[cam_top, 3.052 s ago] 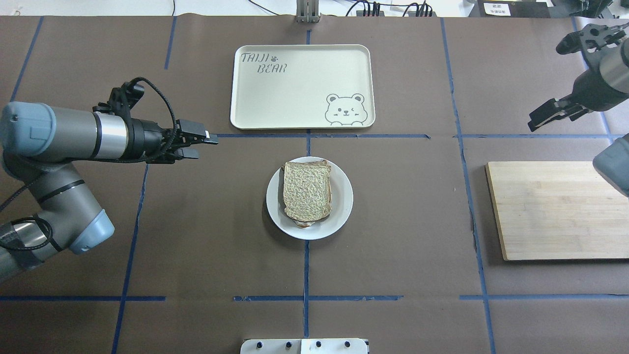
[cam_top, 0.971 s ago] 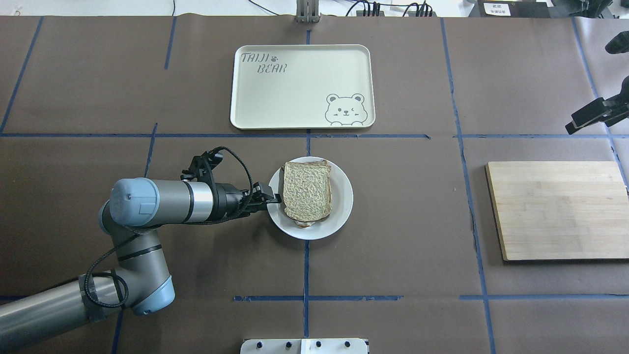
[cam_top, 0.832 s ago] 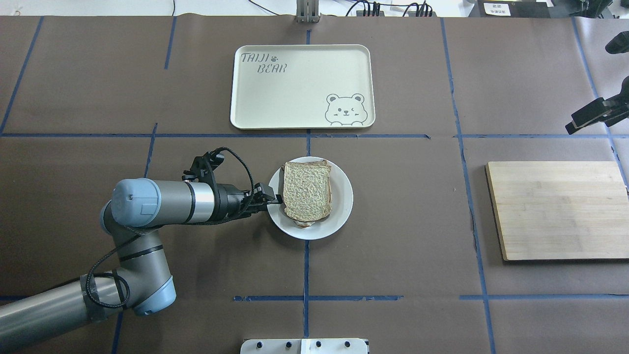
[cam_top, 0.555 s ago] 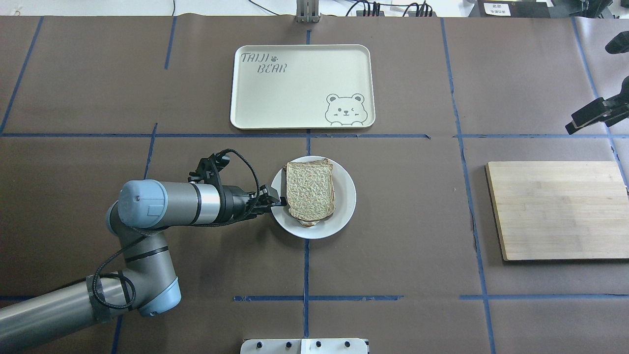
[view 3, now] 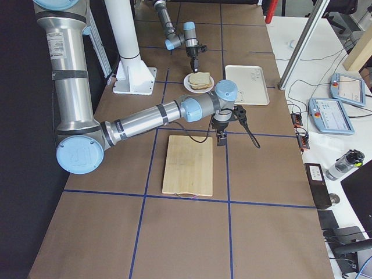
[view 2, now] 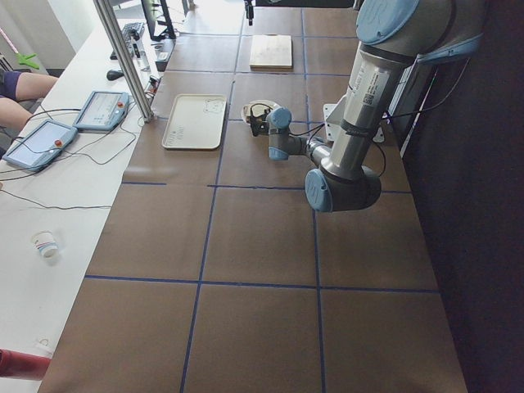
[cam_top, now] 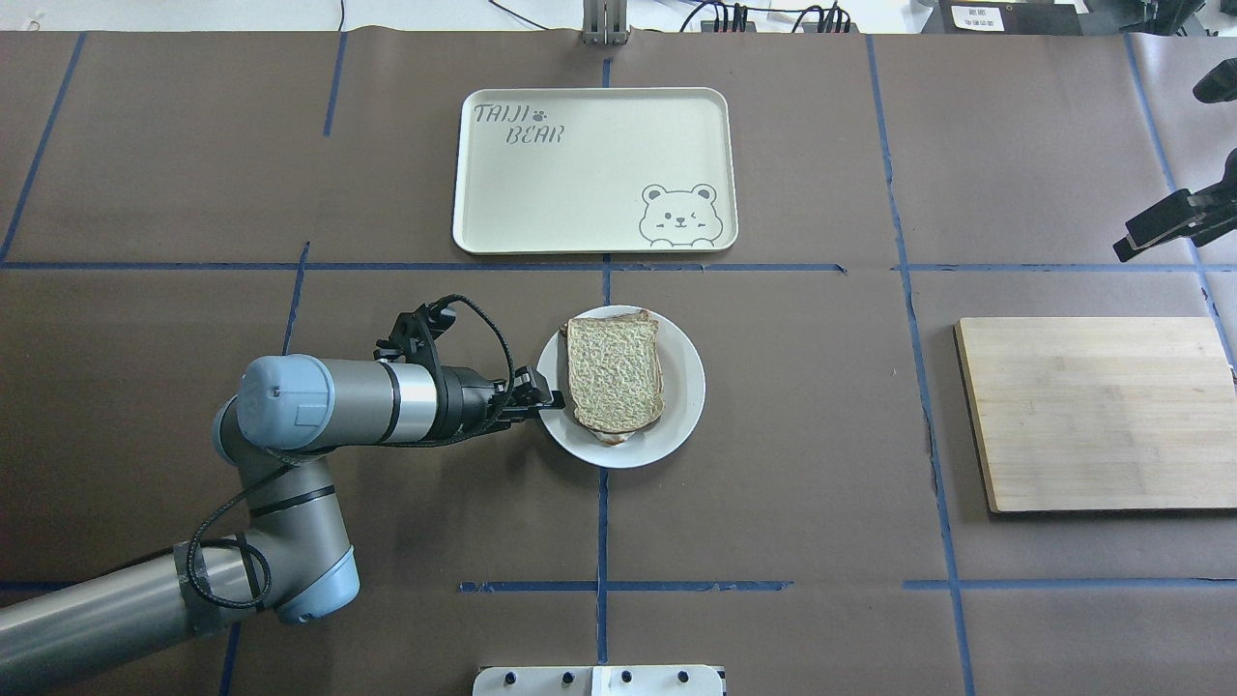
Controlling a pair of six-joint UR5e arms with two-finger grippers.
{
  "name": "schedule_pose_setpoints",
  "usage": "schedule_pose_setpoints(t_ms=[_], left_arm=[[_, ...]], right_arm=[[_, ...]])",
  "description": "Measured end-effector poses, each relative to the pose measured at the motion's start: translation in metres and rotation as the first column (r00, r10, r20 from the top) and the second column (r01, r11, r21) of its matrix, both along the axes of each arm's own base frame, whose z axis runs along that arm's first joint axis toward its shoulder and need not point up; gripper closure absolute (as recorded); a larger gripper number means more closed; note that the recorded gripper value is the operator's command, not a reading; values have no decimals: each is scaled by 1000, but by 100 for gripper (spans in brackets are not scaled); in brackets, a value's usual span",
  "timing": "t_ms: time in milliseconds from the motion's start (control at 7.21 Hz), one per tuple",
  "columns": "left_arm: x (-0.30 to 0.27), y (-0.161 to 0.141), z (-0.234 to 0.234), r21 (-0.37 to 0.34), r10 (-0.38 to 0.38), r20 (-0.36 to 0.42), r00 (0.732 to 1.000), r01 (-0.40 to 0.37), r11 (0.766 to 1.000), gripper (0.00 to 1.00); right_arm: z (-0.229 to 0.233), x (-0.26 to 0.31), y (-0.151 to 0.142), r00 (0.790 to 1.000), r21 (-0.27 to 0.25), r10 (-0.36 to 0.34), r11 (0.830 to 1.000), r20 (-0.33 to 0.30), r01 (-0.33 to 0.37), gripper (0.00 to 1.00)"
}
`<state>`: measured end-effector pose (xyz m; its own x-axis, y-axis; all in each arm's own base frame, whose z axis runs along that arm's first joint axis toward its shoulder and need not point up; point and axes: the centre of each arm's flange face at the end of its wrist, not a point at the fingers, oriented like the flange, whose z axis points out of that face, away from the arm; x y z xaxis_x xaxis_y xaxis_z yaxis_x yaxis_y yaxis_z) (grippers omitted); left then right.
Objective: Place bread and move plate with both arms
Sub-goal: 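Grasp the rim of the white plate with the left gripper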
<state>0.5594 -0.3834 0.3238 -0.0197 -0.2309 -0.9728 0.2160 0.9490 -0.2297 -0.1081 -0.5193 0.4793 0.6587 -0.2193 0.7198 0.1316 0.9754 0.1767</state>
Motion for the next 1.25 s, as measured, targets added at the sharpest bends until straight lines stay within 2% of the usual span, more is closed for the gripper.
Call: schedule_pose_setpoints(t_ms=[694,832,971,1110,1249], left_arm=[[10,2,-1,-2,8,5,1000,-8,1000,65],[13,3,-2,-2,7,4,1000,-7,1000,70],[15,5,-4,-1,4,2,1000,-4,1000,93],[16,6,-4,0,3,1,1000,-3,1000,99],[16,6,-6,-1,2,-2,1000,-2,1000,100]], right_arm=[[0,2,0,1000,-2,3,1000,2,-3,0],[1,2,0,1000,-2,3,1000,1,-3,0],[1,2,0,1000,-2,4,1000,1,-4,0],[1,3,0,1000,-3,5,1000,1,-5,0],[1,4,0,1000,-3,7,1000,3,-7,0]])
